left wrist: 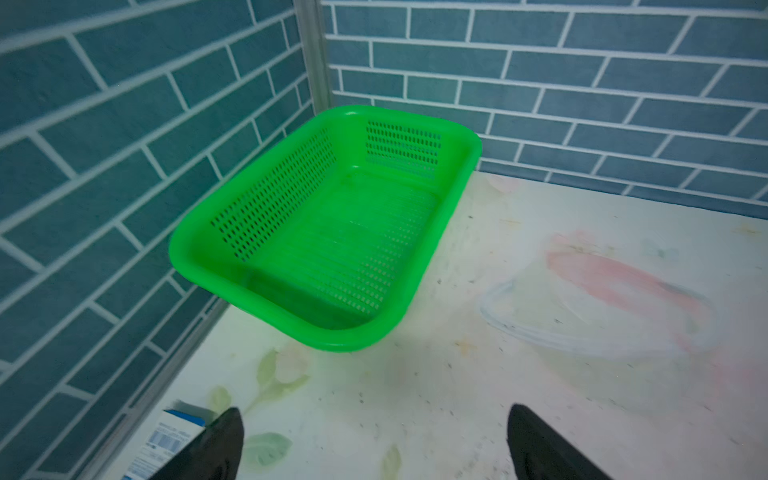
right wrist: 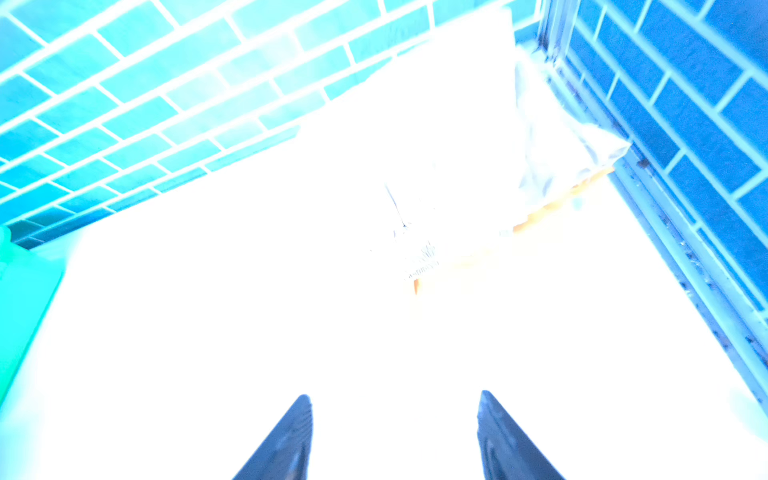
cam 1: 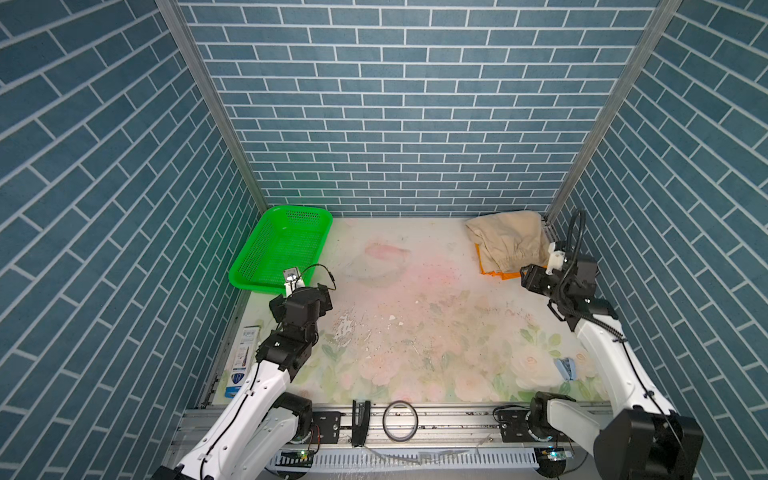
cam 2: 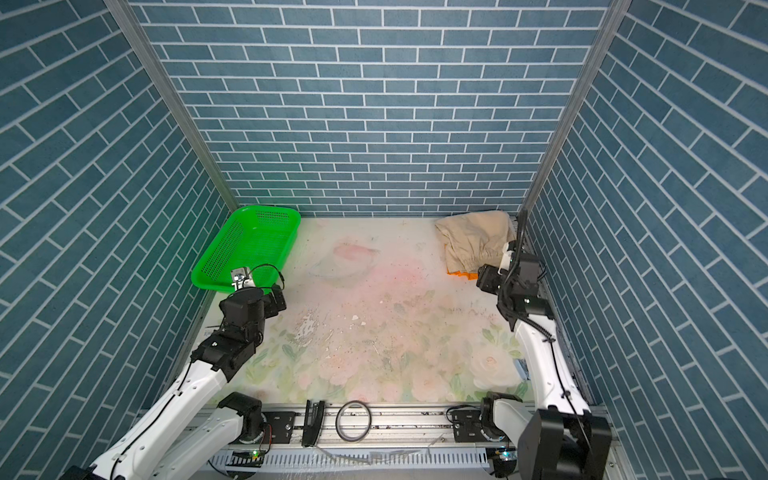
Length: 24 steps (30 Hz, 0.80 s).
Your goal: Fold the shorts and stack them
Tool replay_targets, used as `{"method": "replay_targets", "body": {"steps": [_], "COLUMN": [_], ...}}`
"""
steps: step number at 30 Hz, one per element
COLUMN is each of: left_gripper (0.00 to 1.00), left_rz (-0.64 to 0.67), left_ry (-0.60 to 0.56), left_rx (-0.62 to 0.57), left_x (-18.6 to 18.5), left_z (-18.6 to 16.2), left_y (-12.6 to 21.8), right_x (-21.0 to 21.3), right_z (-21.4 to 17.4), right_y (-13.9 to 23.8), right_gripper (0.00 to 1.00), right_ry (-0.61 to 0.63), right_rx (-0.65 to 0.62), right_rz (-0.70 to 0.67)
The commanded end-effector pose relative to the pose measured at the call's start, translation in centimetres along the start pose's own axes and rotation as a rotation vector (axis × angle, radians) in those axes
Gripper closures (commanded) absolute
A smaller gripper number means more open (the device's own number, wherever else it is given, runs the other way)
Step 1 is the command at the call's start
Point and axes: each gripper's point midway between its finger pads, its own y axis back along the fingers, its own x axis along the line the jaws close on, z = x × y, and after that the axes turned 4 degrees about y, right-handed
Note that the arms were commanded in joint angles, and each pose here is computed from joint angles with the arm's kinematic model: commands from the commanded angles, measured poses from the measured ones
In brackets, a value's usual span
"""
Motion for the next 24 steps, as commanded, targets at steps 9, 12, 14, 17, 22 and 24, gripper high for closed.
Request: {"method": "replay_targets", "body": {"steps": [9, 12, 14, 17, 22, 24], "left_gripper": [0.0, 0.0, 0.0, 0.0, 0.0, 0.0], "left_rz": [0.087, 0.031, -0.044, -0.068, -0.1, -0.112], "left_ry": [-0.134, -0.108, -0.092, -0.106, -0.126, -0.155], "left_rx": [-0.131, -0.149, -0.151, -0.132, -0.093, -0.075], "left_x": [2.0, 1.4, 0.2, -0.8, -1.8, -2.4], "left_z": [-1.0, -1.7, -2.2, -2.6, -4.1, -4.9], "left_y": [-6.0, -6.9, -7.6, -9.1, -11.3, -12.1], "right_x": [-6.4, -7.2, -7.4, -7.2, -6.5, -5.2], "right_z": [-2.8, -3.2, -3.2, -3.2, -3.0, -3.6], "right_y": [-3.2, -3.9, -4.3, -5.0, -6.4, -7.2], "right_gripper": [0.11, 0.09, 0.08, 0.08, 0.08, 0.01], "right_ry": [0.141, 0.054, 0.063, 0.084, 0.107, 0.164], "right_rx": [-0.26, -0.284, -0.312, -0.32, -0.355, -0.347], "right_rz": [-0.259, -0.198, -0.178, -0.156, -0.098, -0.038]}}
